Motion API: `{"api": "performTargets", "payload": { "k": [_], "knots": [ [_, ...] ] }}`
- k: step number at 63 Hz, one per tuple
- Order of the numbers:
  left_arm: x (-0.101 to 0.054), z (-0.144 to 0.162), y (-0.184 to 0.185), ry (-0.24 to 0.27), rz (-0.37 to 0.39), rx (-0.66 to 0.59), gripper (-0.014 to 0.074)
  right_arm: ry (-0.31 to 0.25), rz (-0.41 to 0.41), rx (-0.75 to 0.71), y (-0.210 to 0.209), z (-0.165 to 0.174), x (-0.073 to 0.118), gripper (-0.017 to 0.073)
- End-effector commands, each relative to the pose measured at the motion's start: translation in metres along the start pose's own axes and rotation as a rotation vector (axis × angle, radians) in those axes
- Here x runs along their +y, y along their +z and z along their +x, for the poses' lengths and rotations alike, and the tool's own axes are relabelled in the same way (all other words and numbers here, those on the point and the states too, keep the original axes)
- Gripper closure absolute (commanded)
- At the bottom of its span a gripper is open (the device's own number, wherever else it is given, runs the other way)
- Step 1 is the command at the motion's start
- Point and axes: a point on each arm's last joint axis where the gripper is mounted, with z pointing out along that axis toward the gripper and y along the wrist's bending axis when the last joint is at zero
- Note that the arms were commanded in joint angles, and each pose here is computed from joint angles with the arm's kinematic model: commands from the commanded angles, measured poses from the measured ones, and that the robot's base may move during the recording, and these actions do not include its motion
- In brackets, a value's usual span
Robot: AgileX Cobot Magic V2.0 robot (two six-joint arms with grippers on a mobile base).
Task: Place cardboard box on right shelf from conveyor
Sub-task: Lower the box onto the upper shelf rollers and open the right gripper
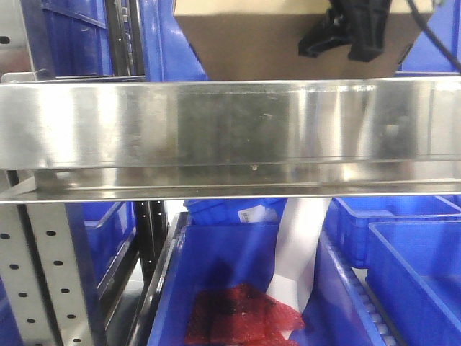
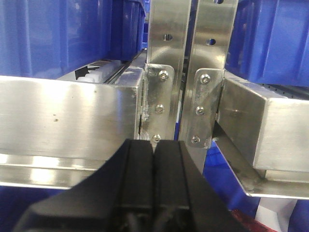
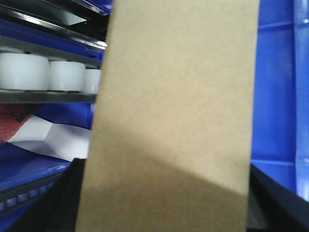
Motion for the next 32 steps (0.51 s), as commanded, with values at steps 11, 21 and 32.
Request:
{"api": "performTargets", "payload": {
  "k": [11, 21, 32],
  "knots": [
    [-0.0002, -0.0101, -0.0015, -0.012, 0.003, -0.106, 0.0713, 0.084, 0.133, -0.098, -0.0141, -0.0117, -0.0257, 0.0239],
    [-0.0002, -0.0101, -0.0015, -0.012, 0.003, -0.106, 0.0713, 0.124, 0.140, -0.109, -0.0143, -0.0121, -0.0266, -0.0052],
    [-0.0002, -0.0101, -0.0015, -0.012, 0.003, -0.106, 0.0713, 0.127, 0.143, -0.113, -0.0144, -0.0123, -0.0269, -0.0045]
  ]
}}
